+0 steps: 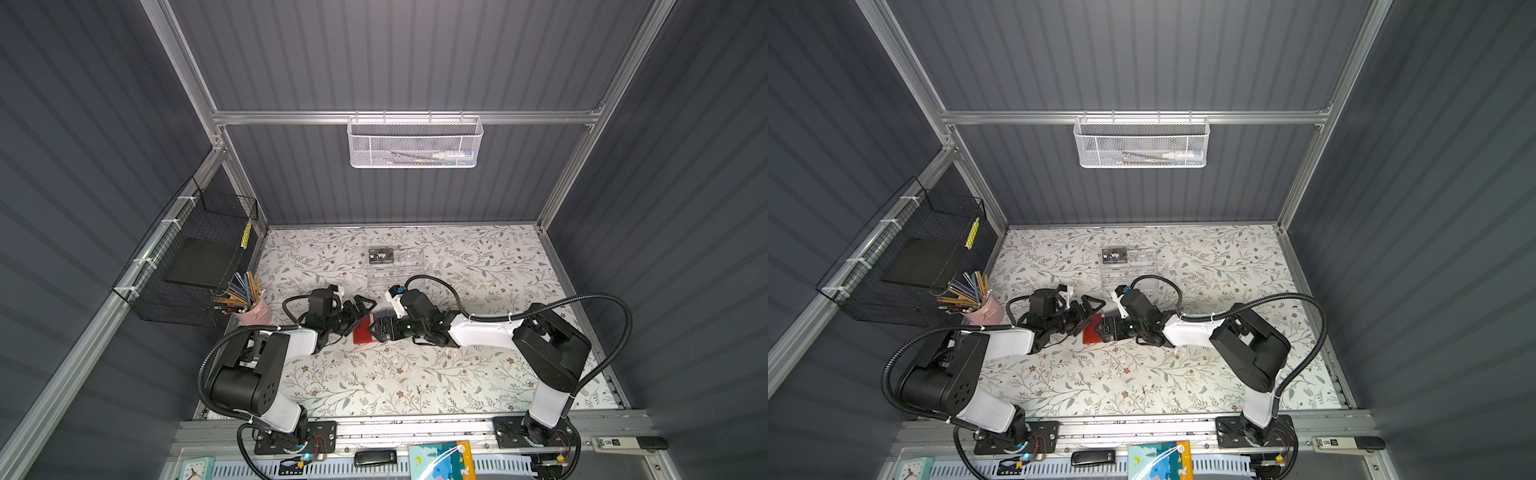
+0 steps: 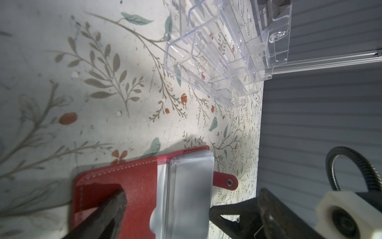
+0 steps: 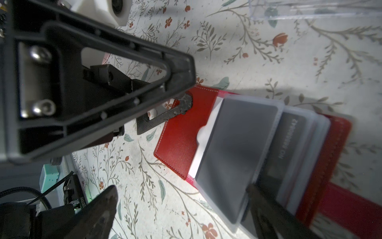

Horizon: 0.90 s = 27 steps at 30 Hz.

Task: Take the credit cards out of the card holder
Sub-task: Flip over the card slot in the card holder.

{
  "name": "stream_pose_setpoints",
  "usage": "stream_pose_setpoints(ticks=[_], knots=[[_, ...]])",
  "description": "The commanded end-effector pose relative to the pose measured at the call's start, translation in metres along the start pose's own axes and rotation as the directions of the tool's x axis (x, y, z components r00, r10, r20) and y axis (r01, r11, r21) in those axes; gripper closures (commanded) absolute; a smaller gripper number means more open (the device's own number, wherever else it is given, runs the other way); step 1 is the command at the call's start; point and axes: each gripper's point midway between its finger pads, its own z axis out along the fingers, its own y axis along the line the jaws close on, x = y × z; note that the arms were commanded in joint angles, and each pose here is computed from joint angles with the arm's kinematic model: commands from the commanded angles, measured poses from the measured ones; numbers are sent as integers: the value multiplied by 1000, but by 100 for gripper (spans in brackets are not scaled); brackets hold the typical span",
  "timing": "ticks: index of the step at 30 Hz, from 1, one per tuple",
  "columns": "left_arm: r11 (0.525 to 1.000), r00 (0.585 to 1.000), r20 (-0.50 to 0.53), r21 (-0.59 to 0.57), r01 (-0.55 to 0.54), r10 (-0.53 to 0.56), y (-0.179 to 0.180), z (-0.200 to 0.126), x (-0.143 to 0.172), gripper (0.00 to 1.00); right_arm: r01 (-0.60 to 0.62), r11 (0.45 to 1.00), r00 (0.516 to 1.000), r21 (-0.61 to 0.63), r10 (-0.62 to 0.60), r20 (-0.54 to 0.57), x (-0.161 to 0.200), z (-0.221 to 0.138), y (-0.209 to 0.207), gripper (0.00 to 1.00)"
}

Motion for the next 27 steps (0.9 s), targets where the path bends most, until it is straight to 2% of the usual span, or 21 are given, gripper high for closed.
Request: stream_pose_setpoints(ticks=[1, 19, 27], knots=[[995, 997, -47, -85, 53, -57, 32, 1, 19, 0, 0, 998, 1000, -62, 0, 7, 1, 2, 12, 1], [996, 996, -52, -55, 66, -69, 29, -1, 18, 0, 31, 992, 999, -122, -27, 35, -12, 1, 34, 1], [998, 997, -42, -24, 66, -67, 16, -6, 12, 0, 40, 989, 999, -145, -34, 42, -14, 2, 43, 1]])
